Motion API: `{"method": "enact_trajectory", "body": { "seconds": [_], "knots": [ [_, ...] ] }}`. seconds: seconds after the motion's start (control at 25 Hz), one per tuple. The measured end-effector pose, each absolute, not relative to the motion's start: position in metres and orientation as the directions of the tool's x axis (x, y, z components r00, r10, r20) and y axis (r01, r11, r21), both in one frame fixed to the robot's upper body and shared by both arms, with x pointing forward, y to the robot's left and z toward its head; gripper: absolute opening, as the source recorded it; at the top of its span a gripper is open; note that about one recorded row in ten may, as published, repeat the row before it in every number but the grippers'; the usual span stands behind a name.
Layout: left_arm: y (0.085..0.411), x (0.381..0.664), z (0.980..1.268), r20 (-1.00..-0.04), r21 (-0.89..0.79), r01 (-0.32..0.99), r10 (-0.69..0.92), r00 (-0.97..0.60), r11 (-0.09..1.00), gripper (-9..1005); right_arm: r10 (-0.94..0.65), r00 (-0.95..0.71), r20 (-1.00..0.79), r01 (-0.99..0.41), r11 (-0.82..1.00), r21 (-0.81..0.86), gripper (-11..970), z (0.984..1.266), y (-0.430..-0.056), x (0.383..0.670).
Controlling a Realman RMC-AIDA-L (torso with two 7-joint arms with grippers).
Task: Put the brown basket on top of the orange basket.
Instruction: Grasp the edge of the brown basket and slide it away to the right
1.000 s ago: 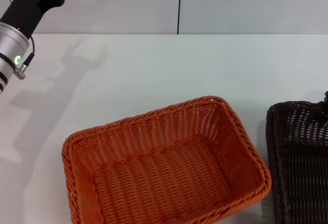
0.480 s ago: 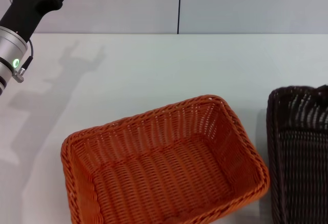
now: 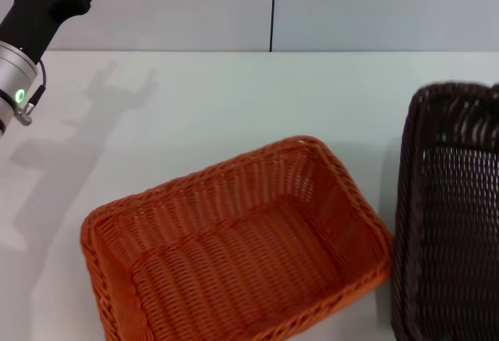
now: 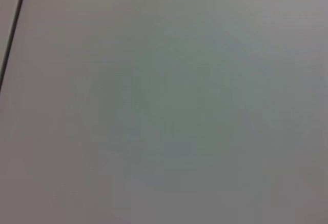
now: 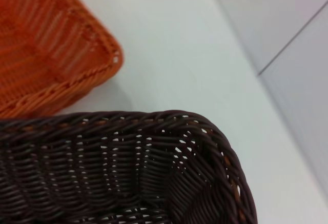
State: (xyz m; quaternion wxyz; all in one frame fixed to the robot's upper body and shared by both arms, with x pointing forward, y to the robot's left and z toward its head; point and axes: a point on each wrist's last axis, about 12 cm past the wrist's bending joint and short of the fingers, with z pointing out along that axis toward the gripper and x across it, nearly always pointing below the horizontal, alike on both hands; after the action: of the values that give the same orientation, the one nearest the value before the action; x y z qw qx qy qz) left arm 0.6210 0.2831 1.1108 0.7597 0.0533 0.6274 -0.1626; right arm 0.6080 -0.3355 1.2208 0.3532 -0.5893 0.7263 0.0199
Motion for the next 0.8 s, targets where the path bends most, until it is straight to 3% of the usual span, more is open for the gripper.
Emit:
{"method": "enact_trajectory", "body": {
  "seconds": [0.8],
  "knots": [
    [0.295,0.619,1.111,-0.969,-0.128,0.272,-0.179,0.173,0.954,829,-0.754,0.023,-0.657,-0.666,0.478,-0.572,209,1.284,-0.344,0.617]
  ]
}}
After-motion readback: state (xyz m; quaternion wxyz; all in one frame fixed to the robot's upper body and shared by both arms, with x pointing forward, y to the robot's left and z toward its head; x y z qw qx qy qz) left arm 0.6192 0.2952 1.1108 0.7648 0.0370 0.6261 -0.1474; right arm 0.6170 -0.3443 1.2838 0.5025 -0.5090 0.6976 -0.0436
